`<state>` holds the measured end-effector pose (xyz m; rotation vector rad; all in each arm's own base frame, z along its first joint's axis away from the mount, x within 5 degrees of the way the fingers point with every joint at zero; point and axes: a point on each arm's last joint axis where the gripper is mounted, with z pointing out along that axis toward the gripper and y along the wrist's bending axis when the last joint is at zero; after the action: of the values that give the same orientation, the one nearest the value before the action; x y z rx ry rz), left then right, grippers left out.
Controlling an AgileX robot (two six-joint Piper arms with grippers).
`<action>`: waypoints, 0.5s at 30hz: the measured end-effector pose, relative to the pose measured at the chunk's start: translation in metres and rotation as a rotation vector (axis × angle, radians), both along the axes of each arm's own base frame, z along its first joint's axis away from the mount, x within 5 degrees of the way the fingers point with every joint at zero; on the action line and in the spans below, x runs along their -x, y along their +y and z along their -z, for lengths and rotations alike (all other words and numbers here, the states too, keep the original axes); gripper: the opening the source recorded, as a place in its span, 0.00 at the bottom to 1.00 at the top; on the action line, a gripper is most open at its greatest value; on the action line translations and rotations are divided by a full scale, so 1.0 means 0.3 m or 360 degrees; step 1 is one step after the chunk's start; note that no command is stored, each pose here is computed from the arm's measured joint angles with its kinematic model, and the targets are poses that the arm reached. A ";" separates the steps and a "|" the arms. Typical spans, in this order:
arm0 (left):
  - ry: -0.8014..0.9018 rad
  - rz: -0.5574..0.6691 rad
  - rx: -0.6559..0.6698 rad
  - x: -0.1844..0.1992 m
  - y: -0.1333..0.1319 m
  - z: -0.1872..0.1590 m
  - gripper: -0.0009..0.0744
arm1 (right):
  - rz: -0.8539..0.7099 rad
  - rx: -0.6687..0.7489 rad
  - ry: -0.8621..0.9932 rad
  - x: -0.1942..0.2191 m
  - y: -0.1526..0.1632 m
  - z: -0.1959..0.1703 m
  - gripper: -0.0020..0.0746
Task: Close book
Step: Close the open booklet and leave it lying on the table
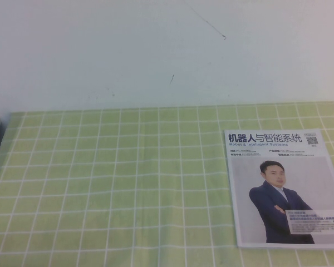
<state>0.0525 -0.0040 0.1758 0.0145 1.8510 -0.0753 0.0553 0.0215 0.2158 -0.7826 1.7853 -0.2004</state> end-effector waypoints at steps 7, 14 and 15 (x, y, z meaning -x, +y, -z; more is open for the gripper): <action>0.0000 0.0000 0.0000 0.000 0.000 0.000 0.01 | 0.0323 -0.0322 -0.0352 -0.006 -0.043 0.061 0.02; -0.0001 0.0000 0.0003 0.000 0.000 0.000 0.01 | 0.0453 -0.0519 -0.0345 -0.003 -0.053 0.092 0.02; -0.0004 0.0000 0.0003 0.000 0.000 0.000 0.01 | 0.0450 -0.0523 -0.0319 -0.002 -0.052 0.096 0.02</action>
<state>0.0524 -0.0040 0.1759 0.0132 1.8485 -0.0774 0.0559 0.0061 0.1870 -0.2652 1.6754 -0.1593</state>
